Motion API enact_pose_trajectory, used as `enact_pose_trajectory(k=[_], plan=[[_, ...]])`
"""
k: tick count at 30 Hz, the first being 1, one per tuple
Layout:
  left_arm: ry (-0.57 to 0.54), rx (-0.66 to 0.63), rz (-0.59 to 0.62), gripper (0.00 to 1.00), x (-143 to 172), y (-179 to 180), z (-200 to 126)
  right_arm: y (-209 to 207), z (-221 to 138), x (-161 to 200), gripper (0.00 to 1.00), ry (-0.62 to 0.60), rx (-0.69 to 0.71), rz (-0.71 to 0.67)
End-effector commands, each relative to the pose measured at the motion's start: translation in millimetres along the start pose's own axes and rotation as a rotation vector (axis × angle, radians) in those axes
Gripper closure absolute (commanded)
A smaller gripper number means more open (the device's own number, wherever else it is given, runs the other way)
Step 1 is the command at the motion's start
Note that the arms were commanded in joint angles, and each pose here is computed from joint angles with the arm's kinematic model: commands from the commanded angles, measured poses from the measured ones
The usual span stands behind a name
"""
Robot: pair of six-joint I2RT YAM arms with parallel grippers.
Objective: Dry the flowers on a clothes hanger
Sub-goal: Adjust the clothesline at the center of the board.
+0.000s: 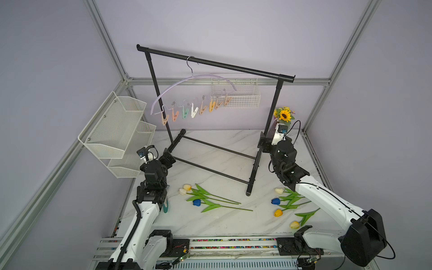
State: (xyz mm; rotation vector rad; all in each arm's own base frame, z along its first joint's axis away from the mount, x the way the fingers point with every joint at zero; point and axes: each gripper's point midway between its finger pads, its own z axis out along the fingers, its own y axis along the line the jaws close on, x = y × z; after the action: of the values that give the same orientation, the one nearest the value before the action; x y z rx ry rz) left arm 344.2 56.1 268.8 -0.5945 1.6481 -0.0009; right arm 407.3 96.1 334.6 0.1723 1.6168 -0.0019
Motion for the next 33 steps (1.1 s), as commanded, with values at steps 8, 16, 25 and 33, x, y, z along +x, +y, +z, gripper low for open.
enact_pose_trajectory(k=[8, 16, 25, 33], plan=[[-0.041, 0.052, 0.114, 0.0, -67.0, -32.4, 20.5, -98.6, 2.8, -3.4, 0.03, 0.013, 0.208, 0.142], [0.034, 0.381, 0.163, 0.0, -81.7, -107.6, 42.5, -122.7, 6.2, -21.5, 0.03, 0.022, 0.21, 0.142], [0.068, 0.75, 0.27, 0.04, -75.4, -177.0, 55.6, -115.9, 28.5, -12.0, 0.03, 0.111, 0.132, 0.162], [0.005, 0.911, 0.229, 0.05, -99.6, -191.8, 88.1, -115.8, 37.0, -10.2, 0.03, 0.138, 0.12, 0.162]])
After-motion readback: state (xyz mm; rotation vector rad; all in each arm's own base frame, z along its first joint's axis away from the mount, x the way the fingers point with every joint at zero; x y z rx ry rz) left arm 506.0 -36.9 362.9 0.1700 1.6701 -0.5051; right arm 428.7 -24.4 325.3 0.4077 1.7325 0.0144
